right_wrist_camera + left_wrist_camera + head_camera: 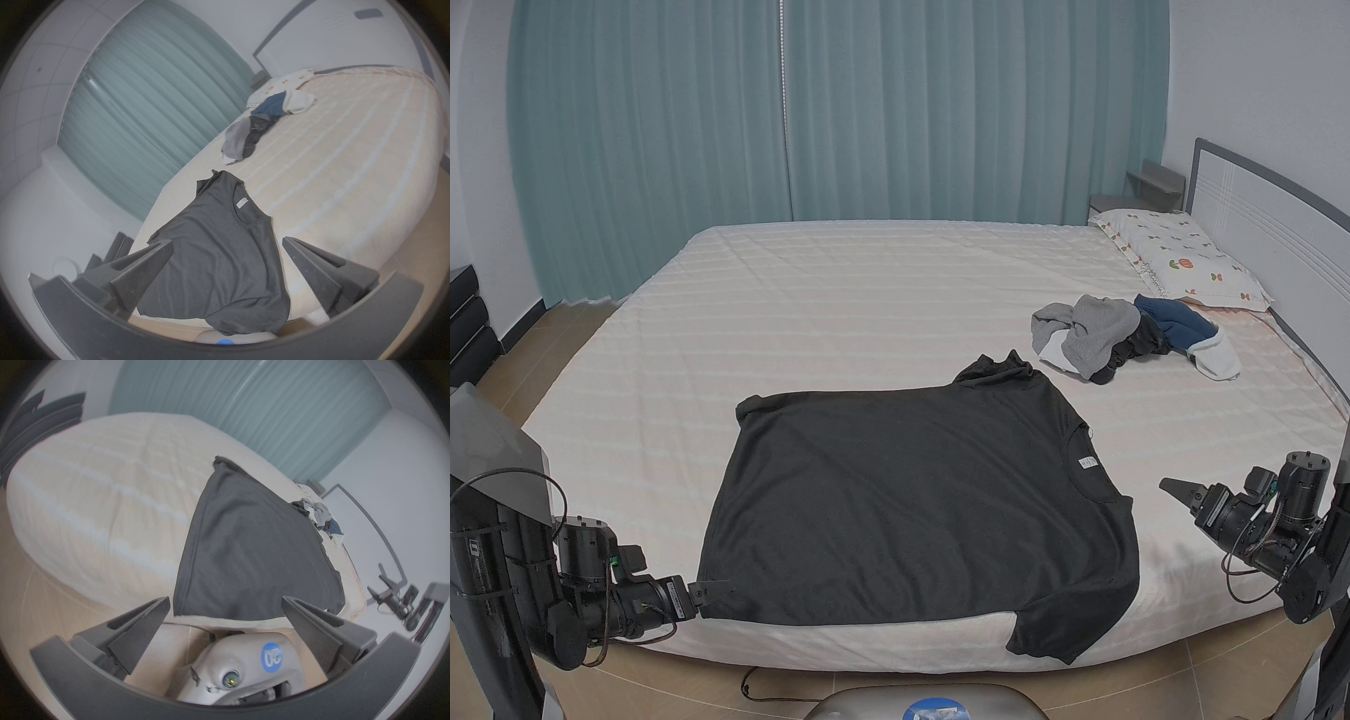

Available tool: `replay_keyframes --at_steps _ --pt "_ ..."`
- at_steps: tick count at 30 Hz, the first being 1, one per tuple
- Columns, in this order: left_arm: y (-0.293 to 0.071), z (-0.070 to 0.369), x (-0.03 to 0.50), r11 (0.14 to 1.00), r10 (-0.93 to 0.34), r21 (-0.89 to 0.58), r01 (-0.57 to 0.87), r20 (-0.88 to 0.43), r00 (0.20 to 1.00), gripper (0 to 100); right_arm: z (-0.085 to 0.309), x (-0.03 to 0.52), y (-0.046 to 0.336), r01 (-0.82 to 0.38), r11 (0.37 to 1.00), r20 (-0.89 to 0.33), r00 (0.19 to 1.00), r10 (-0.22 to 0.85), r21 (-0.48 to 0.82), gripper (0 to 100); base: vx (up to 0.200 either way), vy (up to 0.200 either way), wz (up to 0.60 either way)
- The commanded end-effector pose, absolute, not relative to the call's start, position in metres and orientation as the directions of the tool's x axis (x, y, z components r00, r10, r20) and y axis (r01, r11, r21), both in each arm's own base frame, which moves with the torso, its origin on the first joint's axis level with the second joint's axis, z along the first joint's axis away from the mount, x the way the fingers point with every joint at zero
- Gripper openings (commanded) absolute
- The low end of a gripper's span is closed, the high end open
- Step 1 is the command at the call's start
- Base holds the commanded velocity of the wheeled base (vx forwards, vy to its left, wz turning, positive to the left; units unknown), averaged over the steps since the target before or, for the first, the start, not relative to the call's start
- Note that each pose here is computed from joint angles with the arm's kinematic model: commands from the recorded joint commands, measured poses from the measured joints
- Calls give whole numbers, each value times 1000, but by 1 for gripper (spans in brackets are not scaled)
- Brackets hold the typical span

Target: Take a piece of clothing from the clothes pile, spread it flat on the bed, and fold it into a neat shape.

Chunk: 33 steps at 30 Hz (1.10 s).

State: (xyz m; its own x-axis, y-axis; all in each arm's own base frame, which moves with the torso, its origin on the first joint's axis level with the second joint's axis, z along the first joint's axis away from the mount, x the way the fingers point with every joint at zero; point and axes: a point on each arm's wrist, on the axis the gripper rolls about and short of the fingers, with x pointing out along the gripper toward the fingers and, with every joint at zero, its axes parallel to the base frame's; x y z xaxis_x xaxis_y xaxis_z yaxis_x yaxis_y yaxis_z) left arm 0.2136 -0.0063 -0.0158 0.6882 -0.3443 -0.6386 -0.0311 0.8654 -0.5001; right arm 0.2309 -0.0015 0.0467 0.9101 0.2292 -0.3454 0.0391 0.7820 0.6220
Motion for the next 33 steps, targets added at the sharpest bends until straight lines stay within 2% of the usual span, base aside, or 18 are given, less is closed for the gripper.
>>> replay_keyframes --at_steps 1,7,14,25,33 --pt "-9 -30 230 891 -353 -451 46 -626 695 100 29 244 2 -17 791 -376 873 310 611 100 0 0 0" --pt "-16 -42 231 889 -372 -455 52 -652 660 100 11 255 -12 -55 775 -392 839 378 630 100 0 0 0" --pt "-16 -56 232 900 -363 -434 52 -675 642 100 7 235 -2 -77 766 -442 778 447 638 100 0 0 0" --pt "-8 -57 227 922 -310 -386 30 -689 655 100 6 234 -1 -77 766 -446 774 449 638 100 0 0 0" --pt "-7 -57 227 919 -321 -393 39 -686 653 100 5 235 -2 -72 766 -450 773 448 639 100 0 0 0"
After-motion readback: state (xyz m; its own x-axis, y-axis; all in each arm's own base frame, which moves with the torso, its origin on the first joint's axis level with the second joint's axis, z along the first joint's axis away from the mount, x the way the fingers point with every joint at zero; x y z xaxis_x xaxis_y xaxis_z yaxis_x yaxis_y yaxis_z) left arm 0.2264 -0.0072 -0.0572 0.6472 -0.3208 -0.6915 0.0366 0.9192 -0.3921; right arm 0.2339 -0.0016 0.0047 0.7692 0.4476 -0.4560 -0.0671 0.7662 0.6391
